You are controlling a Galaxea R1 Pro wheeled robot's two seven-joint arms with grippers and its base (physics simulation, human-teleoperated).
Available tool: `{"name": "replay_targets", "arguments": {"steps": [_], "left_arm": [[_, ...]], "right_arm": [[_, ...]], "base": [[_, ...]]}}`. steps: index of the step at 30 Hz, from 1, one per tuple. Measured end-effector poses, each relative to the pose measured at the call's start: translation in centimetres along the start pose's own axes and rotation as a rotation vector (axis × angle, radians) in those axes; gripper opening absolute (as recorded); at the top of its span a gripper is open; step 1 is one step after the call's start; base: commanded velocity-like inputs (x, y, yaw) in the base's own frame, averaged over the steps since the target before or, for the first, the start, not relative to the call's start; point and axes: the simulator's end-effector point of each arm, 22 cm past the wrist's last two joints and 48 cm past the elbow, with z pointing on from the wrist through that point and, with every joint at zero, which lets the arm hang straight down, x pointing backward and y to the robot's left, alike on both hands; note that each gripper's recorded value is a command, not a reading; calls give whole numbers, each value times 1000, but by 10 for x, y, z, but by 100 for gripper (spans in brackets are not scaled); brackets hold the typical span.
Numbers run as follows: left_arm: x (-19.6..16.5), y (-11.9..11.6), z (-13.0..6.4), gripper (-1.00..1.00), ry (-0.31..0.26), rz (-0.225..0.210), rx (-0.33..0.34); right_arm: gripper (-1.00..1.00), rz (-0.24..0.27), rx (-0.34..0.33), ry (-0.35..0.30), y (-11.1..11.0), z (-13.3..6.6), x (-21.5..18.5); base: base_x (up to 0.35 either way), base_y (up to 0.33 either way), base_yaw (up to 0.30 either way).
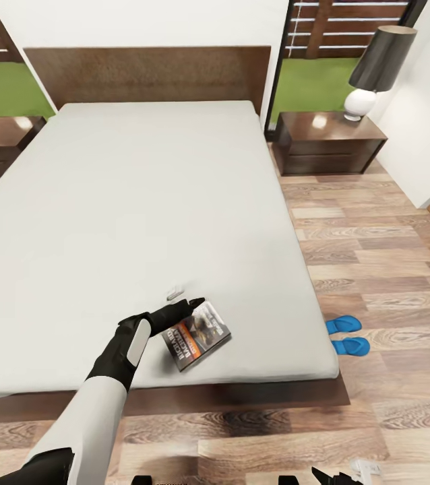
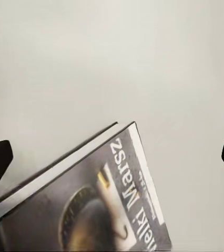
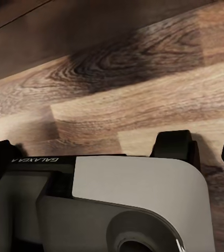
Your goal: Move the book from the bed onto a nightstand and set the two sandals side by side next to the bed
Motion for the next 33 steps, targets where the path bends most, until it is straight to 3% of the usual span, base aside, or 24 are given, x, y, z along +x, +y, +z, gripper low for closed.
{"name": "replay_targets", "arguments": {"steps": [33], "left_arm": [[0, 0, 0, 100, 0, 1, 0]], "right_arm": [[100, 0, -1, 0, 0, 0, 0]], "base": [[-46, 0, 15]]}}
